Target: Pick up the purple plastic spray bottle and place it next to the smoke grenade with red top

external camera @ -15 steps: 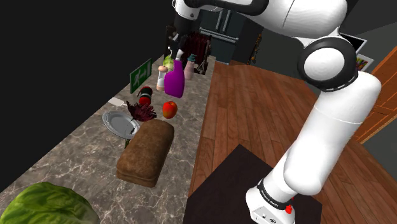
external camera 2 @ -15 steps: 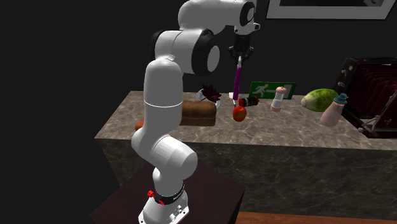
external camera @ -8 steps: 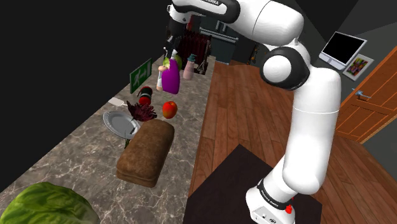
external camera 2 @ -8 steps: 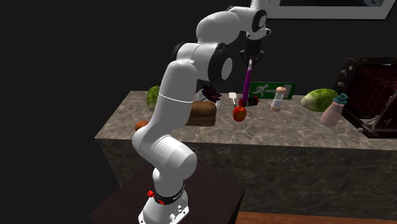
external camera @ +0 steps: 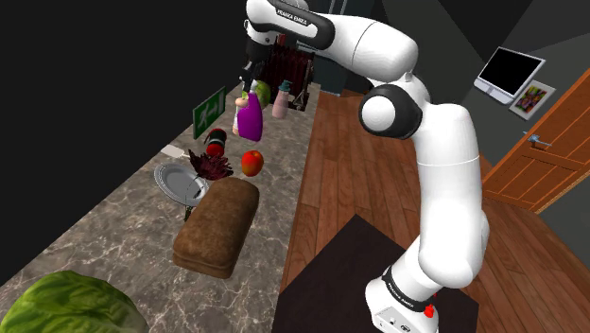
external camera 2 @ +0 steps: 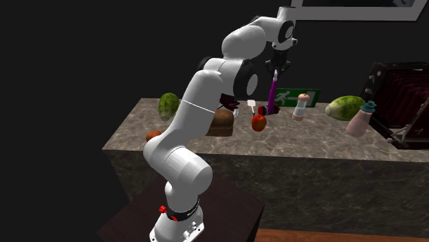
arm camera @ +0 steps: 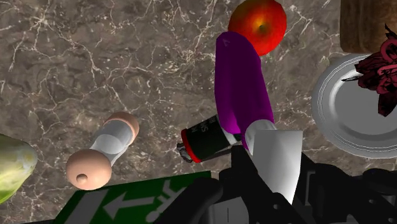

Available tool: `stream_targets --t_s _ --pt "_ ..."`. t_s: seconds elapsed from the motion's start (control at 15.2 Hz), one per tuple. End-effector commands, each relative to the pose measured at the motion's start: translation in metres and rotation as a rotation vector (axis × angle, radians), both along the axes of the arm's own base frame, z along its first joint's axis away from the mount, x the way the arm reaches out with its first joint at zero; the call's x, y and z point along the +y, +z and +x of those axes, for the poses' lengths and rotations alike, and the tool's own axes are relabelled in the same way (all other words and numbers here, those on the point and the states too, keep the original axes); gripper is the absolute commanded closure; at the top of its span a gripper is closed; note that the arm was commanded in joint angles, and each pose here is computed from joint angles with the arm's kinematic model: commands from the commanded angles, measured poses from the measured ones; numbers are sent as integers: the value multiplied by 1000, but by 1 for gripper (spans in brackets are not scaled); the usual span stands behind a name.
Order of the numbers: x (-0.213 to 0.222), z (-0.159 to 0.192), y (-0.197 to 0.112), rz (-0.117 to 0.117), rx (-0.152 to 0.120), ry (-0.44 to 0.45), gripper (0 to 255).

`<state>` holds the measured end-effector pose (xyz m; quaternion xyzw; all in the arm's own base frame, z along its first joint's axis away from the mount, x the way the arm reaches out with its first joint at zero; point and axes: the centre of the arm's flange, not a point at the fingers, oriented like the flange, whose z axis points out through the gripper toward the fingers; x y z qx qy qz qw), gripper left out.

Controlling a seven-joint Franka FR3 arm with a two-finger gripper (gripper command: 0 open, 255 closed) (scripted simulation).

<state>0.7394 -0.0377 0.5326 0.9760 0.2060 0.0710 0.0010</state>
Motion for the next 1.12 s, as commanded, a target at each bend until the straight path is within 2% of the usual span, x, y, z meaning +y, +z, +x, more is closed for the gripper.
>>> stream_targets --t_s 0.0,1.06 --pt "-1 -1 -11 0 -1 0 255" --pt "-1 -1 -95 0 -1 0 255"
